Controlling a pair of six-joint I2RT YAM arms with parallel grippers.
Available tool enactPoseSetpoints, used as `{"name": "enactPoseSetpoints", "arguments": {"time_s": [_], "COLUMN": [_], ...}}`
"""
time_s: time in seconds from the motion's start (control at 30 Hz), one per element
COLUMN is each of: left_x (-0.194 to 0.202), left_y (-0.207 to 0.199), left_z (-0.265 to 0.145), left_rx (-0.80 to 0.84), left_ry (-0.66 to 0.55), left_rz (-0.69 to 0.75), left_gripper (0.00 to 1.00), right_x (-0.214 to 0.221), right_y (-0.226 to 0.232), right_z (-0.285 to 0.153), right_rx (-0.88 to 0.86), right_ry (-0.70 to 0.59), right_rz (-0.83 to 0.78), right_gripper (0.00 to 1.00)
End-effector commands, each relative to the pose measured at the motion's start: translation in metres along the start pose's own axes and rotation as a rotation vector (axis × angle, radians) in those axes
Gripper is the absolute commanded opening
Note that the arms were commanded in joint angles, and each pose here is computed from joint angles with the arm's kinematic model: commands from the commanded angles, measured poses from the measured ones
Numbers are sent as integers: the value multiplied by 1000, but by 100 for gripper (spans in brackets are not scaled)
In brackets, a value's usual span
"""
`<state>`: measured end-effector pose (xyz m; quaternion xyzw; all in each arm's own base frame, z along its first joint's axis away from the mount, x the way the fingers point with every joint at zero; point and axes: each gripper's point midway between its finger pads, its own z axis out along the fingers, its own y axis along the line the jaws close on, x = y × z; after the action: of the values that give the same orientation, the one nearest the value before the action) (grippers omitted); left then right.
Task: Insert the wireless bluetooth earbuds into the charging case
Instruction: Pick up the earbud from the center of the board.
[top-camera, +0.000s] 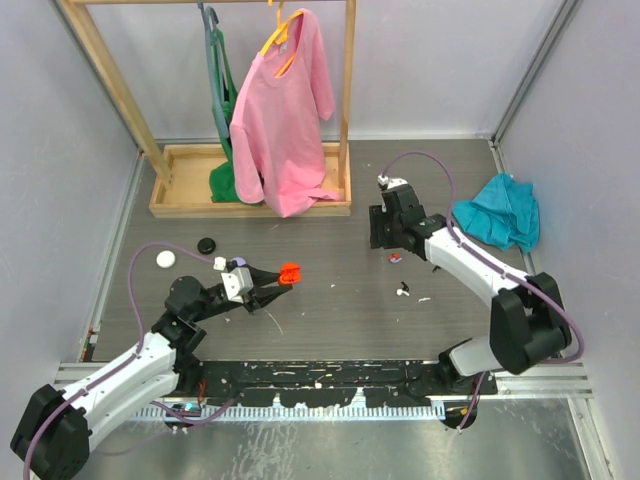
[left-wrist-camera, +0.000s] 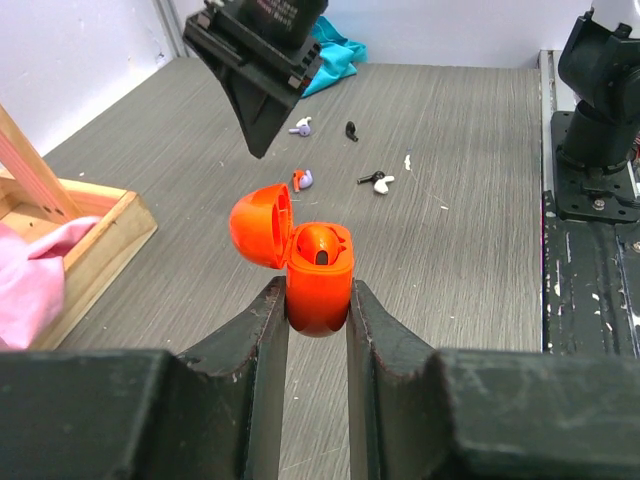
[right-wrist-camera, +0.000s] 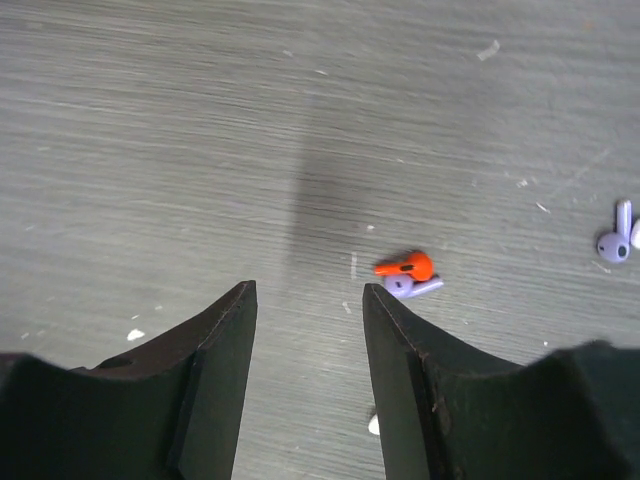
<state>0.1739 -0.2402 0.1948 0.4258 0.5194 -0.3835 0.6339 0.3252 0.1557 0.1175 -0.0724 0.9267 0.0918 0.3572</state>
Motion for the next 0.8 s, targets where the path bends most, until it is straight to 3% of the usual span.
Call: {"name": "enactPoseSetpoints", "arguments": {"time_s": [0.0, 0.33, 0.77], "left_x": [-21, -21, -20], "left_y": [6, 4, 2], "left_z": [4, 5, 7], "left_rx": [-12, 5, 20], "left_ry": [-53, -52, -52], "left_rz": [59, 60, 58], "left_gripper": [0, 0, 0], "right_x": [7, 37, 50], "right_y": [-28, -55, -49], "right_z": [23, 56, 65], "right_rx": [94, 156, 113], "right_ry": [17, 107, 166], "right_rz": [131, 202, 212], "right_gripper": [53, 52, 42]}}
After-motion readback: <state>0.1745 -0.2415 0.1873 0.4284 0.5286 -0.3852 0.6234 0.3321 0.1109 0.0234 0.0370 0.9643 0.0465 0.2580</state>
